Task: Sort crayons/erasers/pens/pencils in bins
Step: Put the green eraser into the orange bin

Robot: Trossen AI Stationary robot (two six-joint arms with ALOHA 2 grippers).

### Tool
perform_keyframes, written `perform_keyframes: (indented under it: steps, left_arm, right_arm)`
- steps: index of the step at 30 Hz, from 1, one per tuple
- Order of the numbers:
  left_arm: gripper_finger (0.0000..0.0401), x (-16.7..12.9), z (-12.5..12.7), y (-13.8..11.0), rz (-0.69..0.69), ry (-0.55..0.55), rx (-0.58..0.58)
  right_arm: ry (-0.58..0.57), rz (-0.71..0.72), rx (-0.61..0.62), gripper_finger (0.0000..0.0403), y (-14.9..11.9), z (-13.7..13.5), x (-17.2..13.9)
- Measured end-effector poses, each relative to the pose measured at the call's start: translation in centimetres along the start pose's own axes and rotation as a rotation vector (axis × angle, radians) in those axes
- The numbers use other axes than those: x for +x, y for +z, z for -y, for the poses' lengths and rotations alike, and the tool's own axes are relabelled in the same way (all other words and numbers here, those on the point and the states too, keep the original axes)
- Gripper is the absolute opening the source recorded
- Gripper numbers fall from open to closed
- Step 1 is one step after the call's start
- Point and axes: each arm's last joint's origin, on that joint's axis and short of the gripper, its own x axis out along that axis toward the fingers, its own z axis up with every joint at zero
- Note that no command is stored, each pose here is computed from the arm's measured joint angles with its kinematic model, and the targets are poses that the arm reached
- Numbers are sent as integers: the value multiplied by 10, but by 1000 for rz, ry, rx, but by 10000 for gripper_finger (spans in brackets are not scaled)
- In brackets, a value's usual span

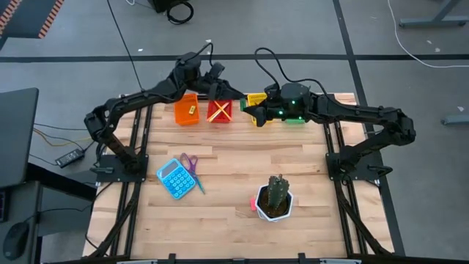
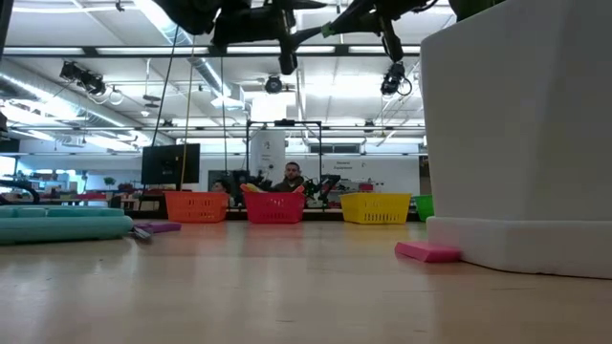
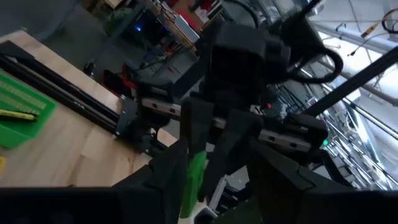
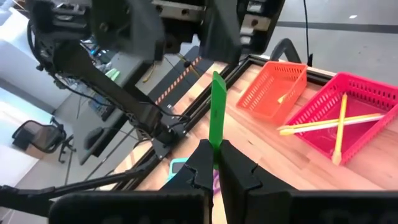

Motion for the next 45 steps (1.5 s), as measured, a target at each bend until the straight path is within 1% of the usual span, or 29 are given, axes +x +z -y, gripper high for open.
perform_keyframes:
  steps: [4,7,11,15,19,26,30,32,34,35,36,39,42,45]
  left_arm:
    - [172,8,5,-6,-23,-13,39]
    - [168,10,7,-8,-30,-16,41]
    - [156,10,4,-10,-35,23,34]
    - [142,10,2,-14,-62,39,17]
    - [133,12,3,-16,-72,36,54]
    - [118,12,2,-15,-59,52,60]
    - [97,12,2,-15,-50,66,60]
    - [76,12,1,-15,-42,84,56]
    - [45,12,0,-15,-36,100,57]
    - [29,12,0,-16,-32,111,61]
    - [22,12,-1,-16,-30,120,60]
    - [22,11,-3,-17,-29,157,42]
    - [22,9,-7,-20,-55,196,1]
    - [21,-4,-13,-19,-79,257,-27]
  right_arm:
    - [-8,3,-1,17,1,2,0]
    - [-8,1,-2,17,1,2,0]
    - [-6,3,-2,17,1,1,0]
    - [-3,15,-1,17,2,1,0]
    - [-4,15,-1,17,2,1,0]
    - [-5,13,4,17,2,1,0]
    - [-6,13,5,17,2,1,0]
    - [-7,11,6,17,2,1,0]
    - [-9,10,6,19,2,2,0]
    - [-10,9,7,22,2,2,0]
    - [-12,7,6,27,1,2,0]
    - [-22,-1,7,47,1,3,0]
    - [-46,-31,14,70,-2,5,0]
    - [-89,-80,40,92,-7,9,-1]
